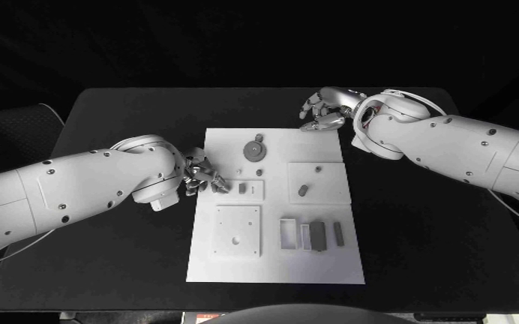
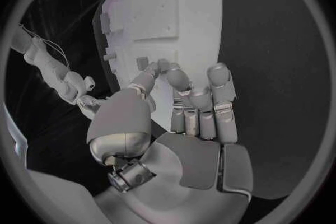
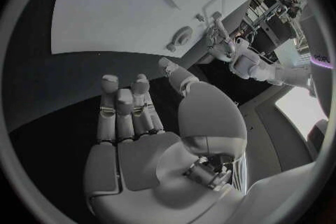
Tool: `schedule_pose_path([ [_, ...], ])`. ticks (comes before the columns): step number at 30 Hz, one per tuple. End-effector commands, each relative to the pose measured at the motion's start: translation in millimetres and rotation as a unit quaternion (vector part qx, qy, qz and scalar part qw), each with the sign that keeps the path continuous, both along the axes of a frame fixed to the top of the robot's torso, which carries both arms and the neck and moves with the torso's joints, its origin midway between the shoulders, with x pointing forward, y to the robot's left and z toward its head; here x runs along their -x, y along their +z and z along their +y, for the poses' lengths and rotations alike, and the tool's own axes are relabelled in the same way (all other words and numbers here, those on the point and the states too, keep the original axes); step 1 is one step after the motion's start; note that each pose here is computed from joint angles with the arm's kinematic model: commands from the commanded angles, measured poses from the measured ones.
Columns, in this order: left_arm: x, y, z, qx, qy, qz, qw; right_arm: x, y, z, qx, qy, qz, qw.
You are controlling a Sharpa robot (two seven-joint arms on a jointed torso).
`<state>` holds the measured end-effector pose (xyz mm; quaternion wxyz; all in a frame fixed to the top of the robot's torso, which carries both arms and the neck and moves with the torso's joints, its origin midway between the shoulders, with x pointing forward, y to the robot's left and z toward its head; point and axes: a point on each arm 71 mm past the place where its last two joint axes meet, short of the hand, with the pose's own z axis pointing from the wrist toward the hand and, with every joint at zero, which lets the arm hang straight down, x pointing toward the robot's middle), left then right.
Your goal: Assemble the parts on the task board
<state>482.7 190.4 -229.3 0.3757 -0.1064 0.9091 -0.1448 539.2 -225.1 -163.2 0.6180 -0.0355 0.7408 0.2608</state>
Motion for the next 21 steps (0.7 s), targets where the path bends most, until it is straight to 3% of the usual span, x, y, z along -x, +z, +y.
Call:
schedule_pose_path([
  [1,1.6,-1.1,-3.1,0.019,0.007,0.008,1.000,0.5,-0.7,1.2,0.001,0.006,0.004,1.000],
  [21,4.0,-0.7,-1.3,0.043,0.025,0.023,0.999,0.6,-1.0,1.5,0.002,0.006,0.005,1.000],
])
